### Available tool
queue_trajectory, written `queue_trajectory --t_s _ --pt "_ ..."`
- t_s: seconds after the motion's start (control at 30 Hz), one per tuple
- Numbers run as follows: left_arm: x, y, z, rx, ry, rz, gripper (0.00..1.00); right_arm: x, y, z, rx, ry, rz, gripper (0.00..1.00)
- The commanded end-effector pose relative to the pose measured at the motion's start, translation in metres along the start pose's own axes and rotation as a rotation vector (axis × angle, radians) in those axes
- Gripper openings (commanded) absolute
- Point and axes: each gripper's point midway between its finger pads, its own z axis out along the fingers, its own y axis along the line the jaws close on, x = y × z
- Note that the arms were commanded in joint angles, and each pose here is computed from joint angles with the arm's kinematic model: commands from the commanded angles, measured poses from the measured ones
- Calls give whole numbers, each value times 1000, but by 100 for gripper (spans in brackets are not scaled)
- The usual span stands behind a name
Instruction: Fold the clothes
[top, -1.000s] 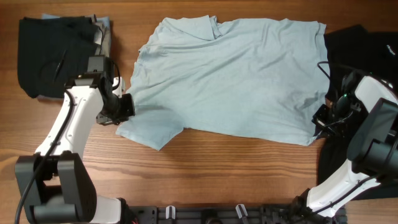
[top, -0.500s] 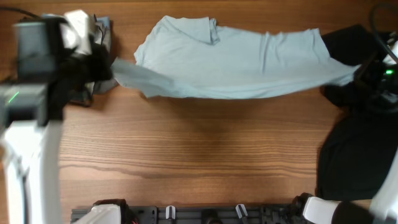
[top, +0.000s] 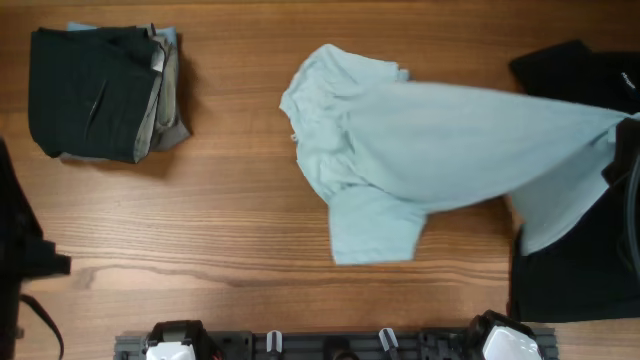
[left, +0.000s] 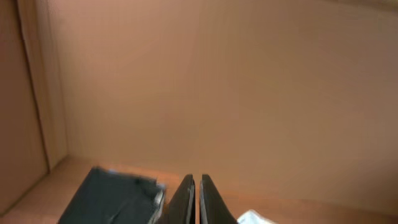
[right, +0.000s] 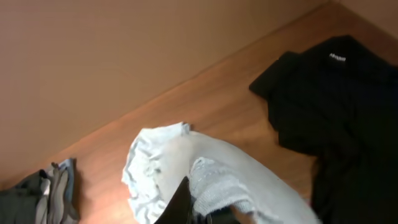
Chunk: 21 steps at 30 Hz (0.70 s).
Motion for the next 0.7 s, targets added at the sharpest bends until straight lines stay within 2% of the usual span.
queue_trajectory --t_s 0.0,0.1,0.17,0.27,0.4,0.5,0.67 --pt "54 -16 39 93 259 -20 20 1 -3 13 2 46 26 4" --pt "107 -31 63 183 504 -57 37 2 -7 24 11 82 38 4" --pt "148 -37 79 220 691 -88 41 3 -9 31 17 106 46 4" --pt "207 -48 99 275 939 -140 45 5 -12 39 24 133 49 4" --pt "293 -85 117 500 1237 -111 47 5 -14 44 28 145 53 4" --pt "354 -99 125 546 1401 -41 48 5 -14 44 29 146 52 4" --pt "440 -119 133 563 1577 41 50 3 -17 45 42 139 50 4"
